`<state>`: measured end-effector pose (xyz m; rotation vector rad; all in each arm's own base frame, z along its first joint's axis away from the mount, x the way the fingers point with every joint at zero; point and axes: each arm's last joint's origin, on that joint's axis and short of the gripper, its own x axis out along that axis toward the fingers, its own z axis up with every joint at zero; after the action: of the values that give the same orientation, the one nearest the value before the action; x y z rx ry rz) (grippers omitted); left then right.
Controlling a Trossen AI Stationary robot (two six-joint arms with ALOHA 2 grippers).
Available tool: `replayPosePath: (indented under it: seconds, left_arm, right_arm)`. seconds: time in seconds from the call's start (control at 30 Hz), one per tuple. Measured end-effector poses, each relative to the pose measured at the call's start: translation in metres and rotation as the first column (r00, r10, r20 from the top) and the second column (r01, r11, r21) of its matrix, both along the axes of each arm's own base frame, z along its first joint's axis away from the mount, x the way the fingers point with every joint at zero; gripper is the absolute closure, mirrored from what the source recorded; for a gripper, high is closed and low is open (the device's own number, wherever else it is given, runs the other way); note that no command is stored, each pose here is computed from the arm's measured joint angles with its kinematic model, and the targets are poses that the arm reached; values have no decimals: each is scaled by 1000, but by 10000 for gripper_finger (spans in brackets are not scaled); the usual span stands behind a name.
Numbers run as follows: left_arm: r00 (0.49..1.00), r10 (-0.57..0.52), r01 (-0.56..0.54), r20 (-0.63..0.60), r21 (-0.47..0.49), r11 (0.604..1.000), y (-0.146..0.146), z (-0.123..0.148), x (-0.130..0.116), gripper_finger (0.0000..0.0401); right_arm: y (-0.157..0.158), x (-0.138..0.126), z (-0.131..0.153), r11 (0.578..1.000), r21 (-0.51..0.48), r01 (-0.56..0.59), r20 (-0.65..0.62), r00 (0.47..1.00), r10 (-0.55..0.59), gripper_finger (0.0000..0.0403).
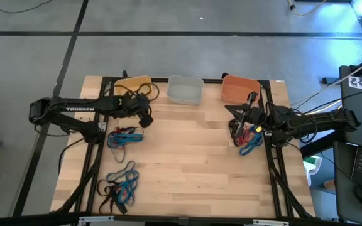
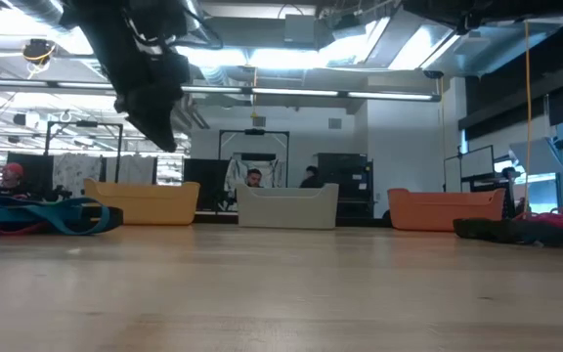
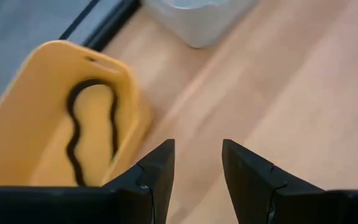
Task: Sort rubber bands into baskets
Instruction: Put the black rubber band into the yellow bin
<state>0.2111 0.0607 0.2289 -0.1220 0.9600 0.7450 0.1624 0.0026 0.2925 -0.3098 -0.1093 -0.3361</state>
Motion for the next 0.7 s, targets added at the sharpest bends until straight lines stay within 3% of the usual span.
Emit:
replayPosePath:
  seconds: [0.23,0.37,0.5,0.7]
  left_arm:
    - [985,-167,164,-39,-70,984,-20,-3,2,270]
    - [976,-201,191,-89,-102,976,-26,-5,-2,270]
    - [956,-251,220,-150,-194,956,-32,-9,-9,270]
    - [950,-247,205,-189,-219,954,-37,-19,-14,270]
  right_arm:
    - [0,0,0,1000,0,0,0,1000,0,388]
    - [0,0,0,1000,0,0,0,1000,0,388]
    - [0,0,0,1000,0,0,0,1000,0,388]
    - [0,0,0,1000,0,0,1,1000,0,388]
